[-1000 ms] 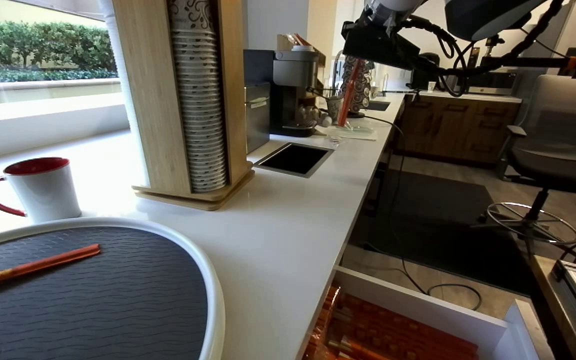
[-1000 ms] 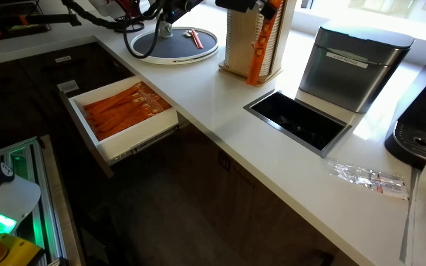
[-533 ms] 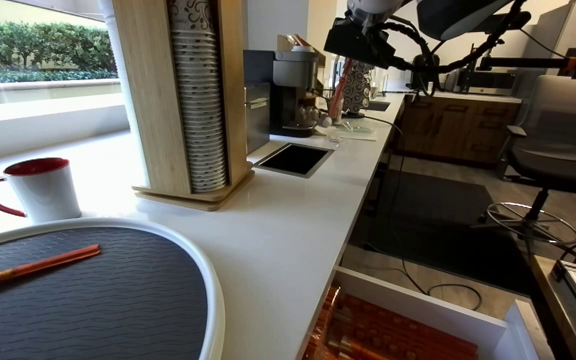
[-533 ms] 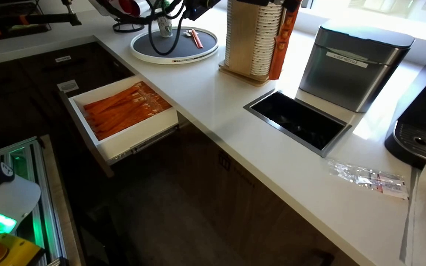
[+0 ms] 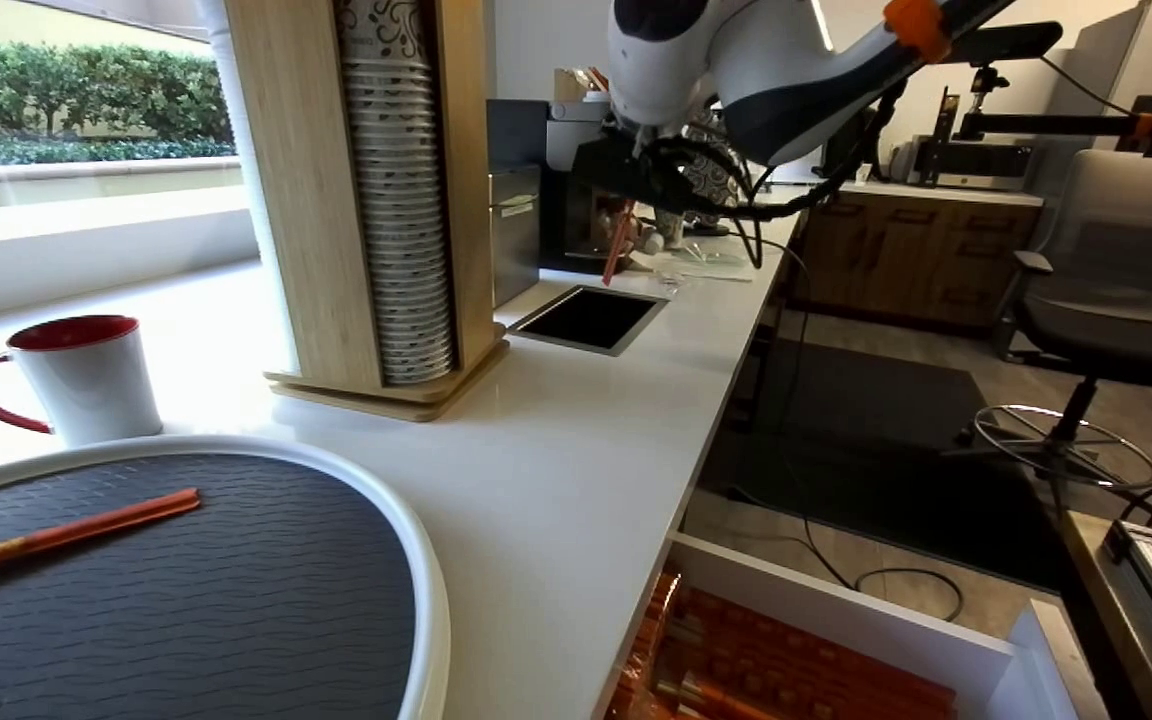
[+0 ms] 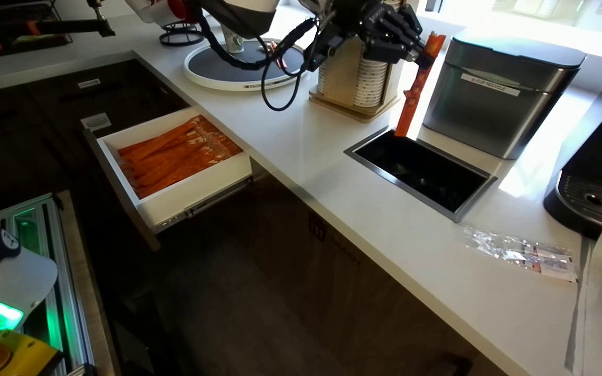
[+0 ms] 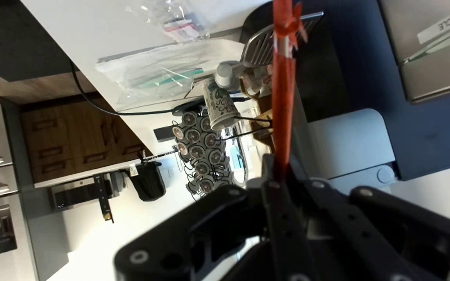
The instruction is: Remove one orange object from the sink and put it in the bin
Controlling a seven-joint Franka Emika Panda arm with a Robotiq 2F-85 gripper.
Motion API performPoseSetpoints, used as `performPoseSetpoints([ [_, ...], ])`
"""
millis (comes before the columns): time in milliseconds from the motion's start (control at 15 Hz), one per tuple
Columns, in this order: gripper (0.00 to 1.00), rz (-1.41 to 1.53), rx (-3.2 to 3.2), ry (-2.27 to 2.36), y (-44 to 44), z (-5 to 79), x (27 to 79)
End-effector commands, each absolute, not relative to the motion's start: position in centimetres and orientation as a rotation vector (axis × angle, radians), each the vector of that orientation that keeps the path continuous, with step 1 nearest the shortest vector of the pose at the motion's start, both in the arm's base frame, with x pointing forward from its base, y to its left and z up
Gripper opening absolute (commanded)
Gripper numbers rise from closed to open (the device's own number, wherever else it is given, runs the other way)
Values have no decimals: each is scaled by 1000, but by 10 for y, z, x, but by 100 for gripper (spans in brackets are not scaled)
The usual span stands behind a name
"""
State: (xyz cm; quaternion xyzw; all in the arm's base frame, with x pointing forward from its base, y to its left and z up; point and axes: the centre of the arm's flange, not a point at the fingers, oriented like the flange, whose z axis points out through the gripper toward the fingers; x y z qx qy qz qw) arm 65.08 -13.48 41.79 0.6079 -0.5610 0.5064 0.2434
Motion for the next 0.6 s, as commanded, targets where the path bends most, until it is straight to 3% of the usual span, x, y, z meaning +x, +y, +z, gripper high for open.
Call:
performPoseSetpoints([
  [0,2,1397,1589,-1562,-148,376,689],
  [133,2,1383,1592,-1562,-152,352,699],
  [200,32,1393,1592,-1539,-155,342,704],
  [267,32,1387,1596,-1539,-155,339,706],
  [533,62,1411,1626,-1509,-142,381,694],
])
